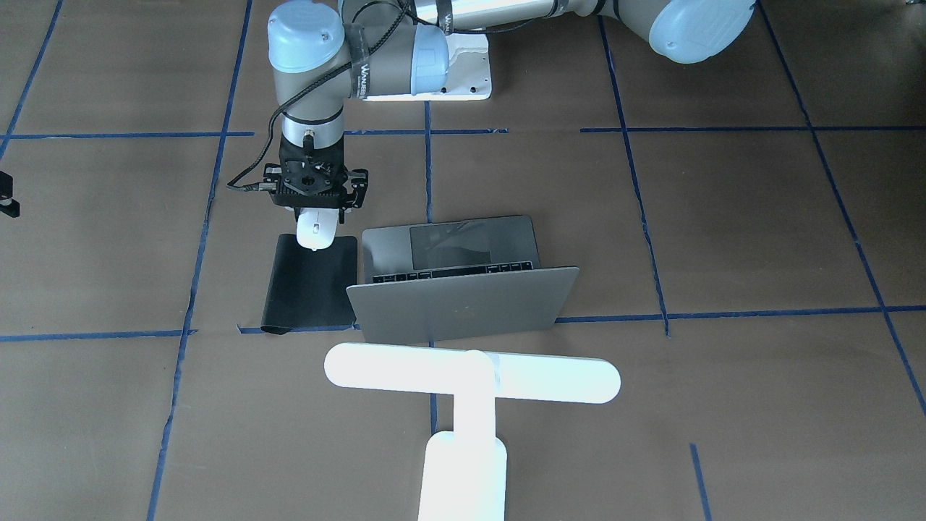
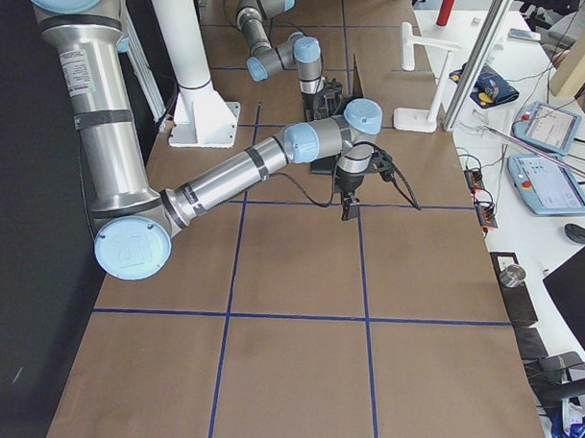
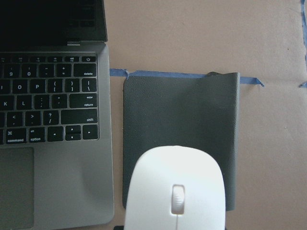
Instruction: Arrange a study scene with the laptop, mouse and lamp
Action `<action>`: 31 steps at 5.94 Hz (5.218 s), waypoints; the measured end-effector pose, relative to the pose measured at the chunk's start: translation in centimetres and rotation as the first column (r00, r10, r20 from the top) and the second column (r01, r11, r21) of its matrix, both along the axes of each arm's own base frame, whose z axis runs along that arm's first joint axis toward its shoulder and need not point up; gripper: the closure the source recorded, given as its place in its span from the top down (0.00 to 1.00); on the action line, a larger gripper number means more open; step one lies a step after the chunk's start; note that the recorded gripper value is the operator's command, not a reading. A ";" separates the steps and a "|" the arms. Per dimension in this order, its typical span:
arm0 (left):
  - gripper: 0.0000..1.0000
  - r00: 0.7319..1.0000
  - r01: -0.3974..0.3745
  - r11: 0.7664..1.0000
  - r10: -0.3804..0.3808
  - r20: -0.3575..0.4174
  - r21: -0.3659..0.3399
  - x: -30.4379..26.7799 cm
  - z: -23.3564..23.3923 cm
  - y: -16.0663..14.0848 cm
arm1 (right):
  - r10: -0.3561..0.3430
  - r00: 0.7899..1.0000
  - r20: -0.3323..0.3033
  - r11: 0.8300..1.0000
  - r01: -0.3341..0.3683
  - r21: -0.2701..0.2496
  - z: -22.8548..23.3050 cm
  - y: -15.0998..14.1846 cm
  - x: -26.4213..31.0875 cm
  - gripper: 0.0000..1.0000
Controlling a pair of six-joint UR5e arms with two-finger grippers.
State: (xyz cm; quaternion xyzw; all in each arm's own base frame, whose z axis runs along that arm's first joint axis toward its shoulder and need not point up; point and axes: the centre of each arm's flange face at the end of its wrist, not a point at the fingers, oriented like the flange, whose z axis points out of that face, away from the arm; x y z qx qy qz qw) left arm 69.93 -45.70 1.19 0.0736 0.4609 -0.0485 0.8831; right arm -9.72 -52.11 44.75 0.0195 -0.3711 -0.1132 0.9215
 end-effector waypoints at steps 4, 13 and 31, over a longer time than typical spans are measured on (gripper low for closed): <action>0.05 1.000 0.020 1.000 -0.020 -0.012 0.010 3.4 4.3 -3.3 | 0.001 1.000 0.000 1.000 -0.001 -0.003 0.1 -0.1 -0.1 1.00; 1.00 0.995 -0.021 0.998 0.014 -0.096 -0.065 0.6 4.1 -6.0 | 0.018 1.000 -0.008 1.000 -0.018 -0.019 0.6 -0.6 0.3 1.00; 1.00 0.960 -0.218 0.973 0.229 0.160 -0.081 -64.3 52.4 1.3 | 0.194 0.980 0.037 0.980 -0.192 -0.050 23.2 8.4 18.1 1.00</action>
